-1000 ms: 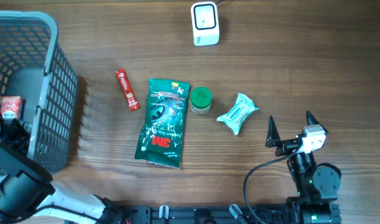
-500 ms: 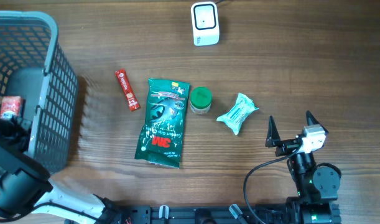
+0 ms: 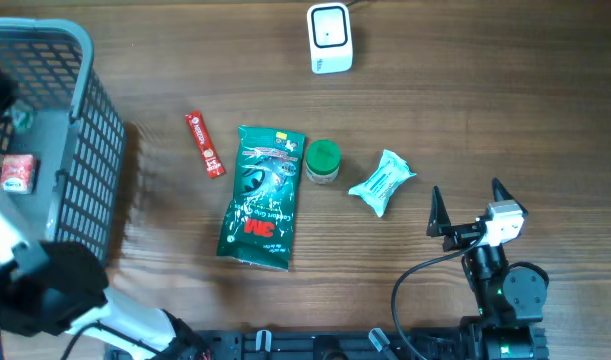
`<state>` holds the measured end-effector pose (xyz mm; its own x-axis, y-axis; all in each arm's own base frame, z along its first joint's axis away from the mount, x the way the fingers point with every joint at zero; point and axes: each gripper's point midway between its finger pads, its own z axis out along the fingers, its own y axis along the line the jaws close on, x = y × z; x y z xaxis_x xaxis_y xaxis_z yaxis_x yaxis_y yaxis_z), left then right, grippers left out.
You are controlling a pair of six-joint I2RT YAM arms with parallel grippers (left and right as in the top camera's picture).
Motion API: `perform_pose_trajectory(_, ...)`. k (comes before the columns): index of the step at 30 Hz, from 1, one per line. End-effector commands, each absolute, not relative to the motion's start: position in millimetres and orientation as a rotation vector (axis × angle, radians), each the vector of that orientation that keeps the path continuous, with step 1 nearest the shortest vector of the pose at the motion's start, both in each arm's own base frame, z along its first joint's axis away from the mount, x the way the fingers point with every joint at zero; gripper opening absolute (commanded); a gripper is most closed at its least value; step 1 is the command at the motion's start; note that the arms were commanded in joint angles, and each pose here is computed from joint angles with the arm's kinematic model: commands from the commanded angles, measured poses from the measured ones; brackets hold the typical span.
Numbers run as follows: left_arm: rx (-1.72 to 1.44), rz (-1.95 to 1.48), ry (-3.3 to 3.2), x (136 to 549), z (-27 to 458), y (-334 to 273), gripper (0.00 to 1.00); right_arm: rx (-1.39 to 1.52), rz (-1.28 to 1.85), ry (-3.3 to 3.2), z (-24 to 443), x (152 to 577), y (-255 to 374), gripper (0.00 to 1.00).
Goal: Scan the item barcode
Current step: 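Reach the left gripper into the basket and grasp the green-white packet, then carry the green-white packet and set it right of the tissue pack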
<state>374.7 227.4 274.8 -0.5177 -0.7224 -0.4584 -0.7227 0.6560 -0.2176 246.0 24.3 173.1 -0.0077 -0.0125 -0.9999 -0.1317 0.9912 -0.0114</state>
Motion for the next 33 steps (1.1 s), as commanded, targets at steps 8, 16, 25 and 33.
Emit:
perform_pose_trajectory(8, -0.143, -0.529, 2.156, 399.5, 440.0, -83.2, 0.18, -0.092, 0.093, 1.568, 175.1, 246.0, 21.6, 1.0)
perform_pose_trajectory(16, 0.365, -0.714, 2.437, 414.8, 301.8, -314.9, 0.18, -0.093, 0.093, 1.569, 175.0, 246.0, 21.6, 1.0)
perform_pose_trajectory(25, 0.67, -0.721, 2.639, 370.4, 118.0, -465.0, 0.17, -0.092, 0.093, 1.569, 175.0, 246.0, 21.6, 1.0)
perform_pose_trajectory(33, 0.73, -0.685, 2.792, 311.0, 30.2, -507.9, 0.18, -0.092, 0.093, 1.569, 175.0, 246.0, 21.6, 1.0)
